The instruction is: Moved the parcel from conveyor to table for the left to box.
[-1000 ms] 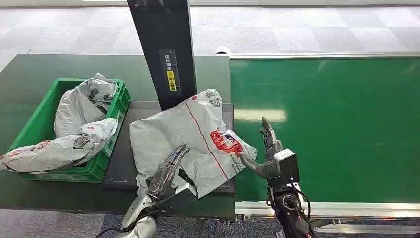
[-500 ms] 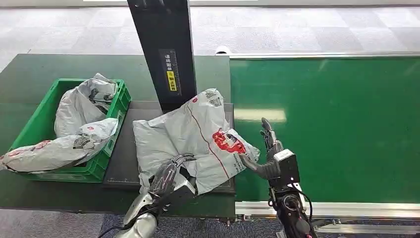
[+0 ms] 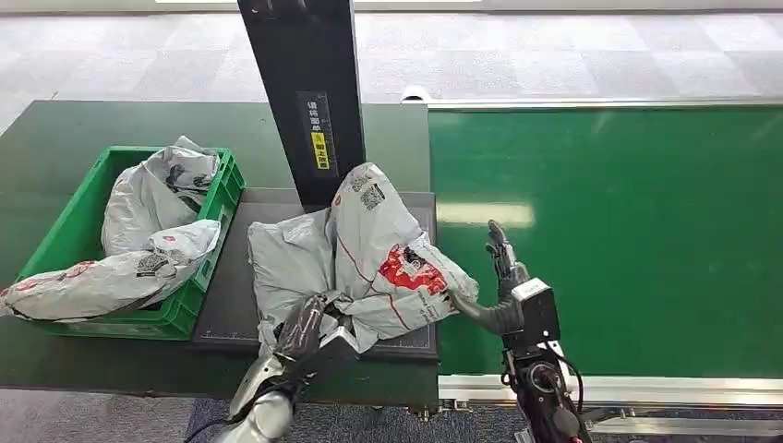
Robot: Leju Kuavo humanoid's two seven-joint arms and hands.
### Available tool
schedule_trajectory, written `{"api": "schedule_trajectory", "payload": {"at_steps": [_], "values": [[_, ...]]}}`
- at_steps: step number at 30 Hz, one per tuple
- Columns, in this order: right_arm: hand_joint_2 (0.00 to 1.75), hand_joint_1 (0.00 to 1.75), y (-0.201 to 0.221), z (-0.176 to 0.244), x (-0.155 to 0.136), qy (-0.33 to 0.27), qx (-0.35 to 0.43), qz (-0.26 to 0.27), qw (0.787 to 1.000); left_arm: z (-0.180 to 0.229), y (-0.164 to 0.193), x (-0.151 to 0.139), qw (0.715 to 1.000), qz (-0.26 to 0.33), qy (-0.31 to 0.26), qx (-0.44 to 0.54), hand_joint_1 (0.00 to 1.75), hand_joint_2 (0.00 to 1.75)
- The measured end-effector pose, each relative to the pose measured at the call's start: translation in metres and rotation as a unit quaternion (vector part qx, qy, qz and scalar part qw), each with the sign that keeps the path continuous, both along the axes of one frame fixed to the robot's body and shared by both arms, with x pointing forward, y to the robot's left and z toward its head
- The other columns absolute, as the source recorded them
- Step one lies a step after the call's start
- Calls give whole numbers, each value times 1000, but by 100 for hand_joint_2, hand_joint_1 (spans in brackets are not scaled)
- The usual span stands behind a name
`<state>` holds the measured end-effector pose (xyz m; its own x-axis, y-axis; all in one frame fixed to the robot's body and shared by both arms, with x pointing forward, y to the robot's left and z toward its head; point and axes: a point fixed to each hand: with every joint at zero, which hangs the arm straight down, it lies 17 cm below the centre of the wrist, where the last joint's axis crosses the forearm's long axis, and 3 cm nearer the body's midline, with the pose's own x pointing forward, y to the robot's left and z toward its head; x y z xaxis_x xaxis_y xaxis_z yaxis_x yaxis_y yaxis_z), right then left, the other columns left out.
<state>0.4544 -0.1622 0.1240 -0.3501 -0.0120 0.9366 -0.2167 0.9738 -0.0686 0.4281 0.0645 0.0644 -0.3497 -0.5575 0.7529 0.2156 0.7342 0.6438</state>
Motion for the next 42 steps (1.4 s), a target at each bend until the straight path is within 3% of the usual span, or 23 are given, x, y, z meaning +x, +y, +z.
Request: {"api": "schedule_trajectory", "payload": {"at_steps": [26,34,37,42], "values": [[175,0,-6,0,0,1,4,-8,1000,14,2,3,999,2,-22,-28,175,175],[175,0,-7,1,-1,0,10,-12,1000,100,42,1,968,77,-197,-134,175,175],[175,0,-9,1,-1,1,16,-15,1000,138,59,-11,946,116,-280,-113,175,175],[175,0,-8,1,-3,-1,18,-17,1000,208,70,-30,902,127,-411,-24,175,175]]}}
